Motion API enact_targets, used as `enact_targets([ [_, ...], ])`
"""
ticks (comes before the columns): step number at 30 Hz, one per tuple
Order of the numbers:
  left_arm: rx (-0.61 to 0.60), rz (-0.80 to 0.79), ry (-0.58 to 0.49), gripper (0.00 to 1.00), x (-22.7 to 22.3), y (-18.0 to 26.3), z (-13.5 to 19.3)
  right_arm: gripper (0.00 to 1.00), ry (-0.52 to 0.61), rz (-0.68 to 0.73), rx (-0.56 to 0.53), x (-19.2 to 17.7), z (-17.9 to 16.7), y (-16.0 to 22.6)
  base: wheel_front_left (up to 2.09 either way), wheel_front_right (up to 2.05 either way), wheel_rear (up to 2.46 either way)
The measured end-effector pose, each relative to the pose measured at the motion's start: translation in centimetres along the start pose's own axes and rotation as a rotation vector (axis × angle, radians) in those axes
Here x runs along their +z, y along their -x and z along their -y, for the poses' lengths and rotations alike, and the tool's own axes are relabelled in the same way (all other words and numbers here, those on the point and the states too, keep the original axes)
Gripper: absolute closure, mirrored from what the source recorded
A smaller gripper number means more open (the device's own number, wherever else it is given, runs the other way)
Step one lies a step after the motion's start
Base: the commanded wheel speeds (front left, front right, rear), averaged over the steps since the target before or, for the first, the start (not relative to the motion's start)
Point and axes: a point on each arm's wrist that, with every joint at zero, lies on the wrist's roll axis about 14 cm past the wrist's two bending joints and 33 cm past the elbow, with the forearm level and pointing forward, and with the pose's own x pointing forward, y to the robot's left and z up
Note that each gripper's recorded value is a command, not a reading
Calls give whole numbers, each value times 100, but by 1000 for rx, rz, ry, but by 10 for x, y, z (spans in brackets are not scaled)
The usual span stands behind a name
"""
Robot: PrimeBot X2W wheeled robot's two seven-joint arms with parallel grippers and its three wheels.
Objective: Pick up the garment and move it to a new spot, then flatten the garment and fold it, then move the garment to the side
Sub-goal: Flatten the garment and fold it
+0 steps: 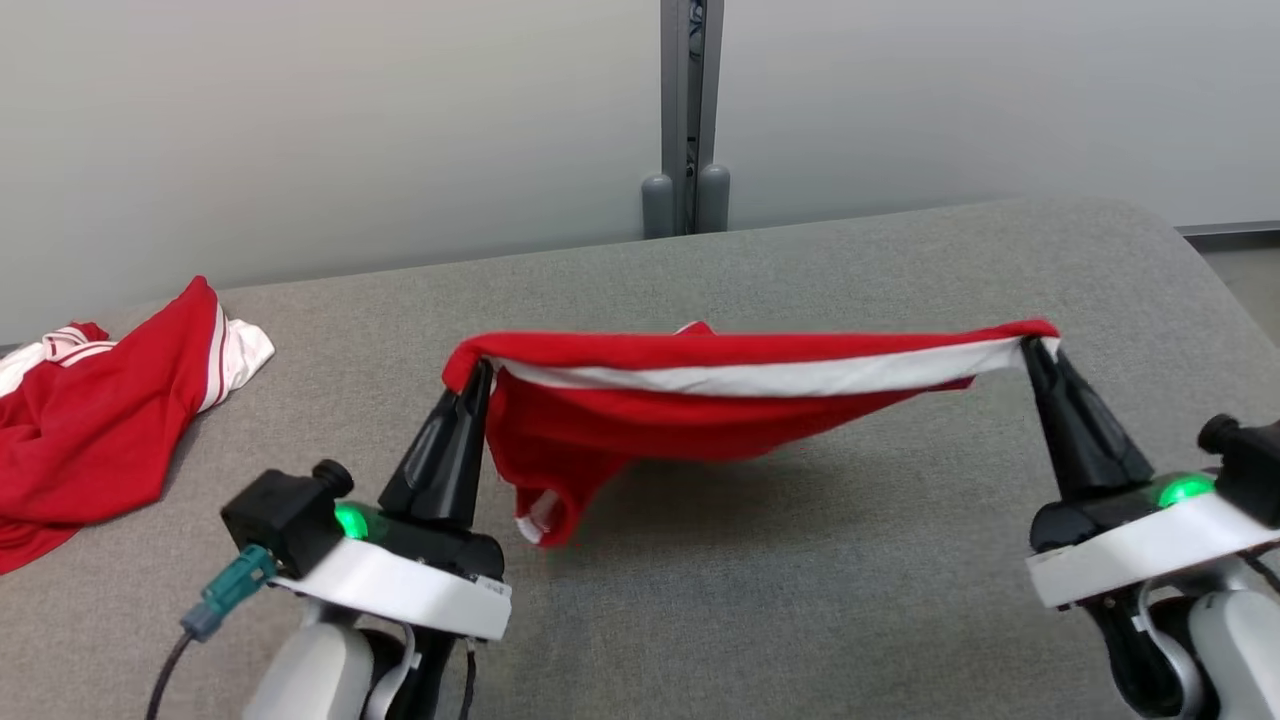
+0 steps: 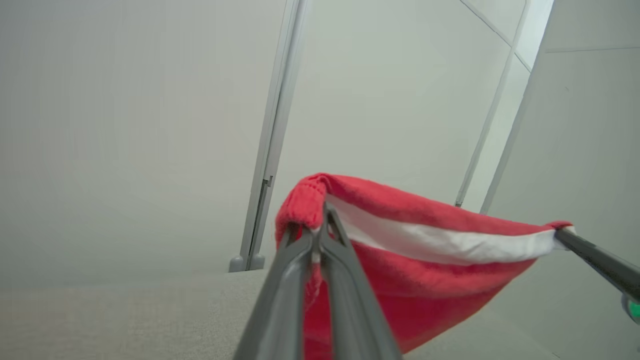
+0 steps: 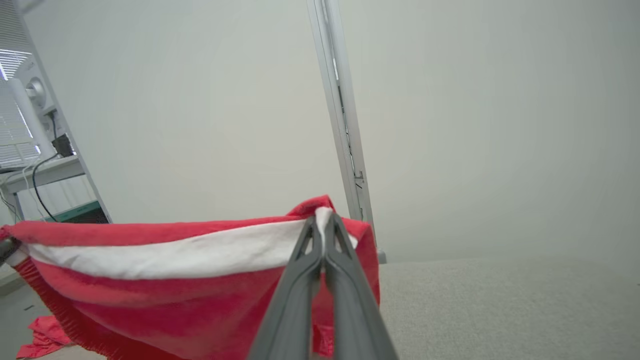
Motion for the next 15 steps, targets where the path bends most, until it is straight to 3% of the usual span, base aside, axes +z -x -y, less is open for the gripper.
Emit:
enact_targets([
  [9, -212, 103, -98, 100, 84, -38, 44, 100, -6, 184, 55, 88, -12, -2, 0, 0, 0],
  [15, -280, 14, -176, 100, 94, -82, 47, 100, 12, 210, 77, 111, -12, -34, 0, 0, 0],
])
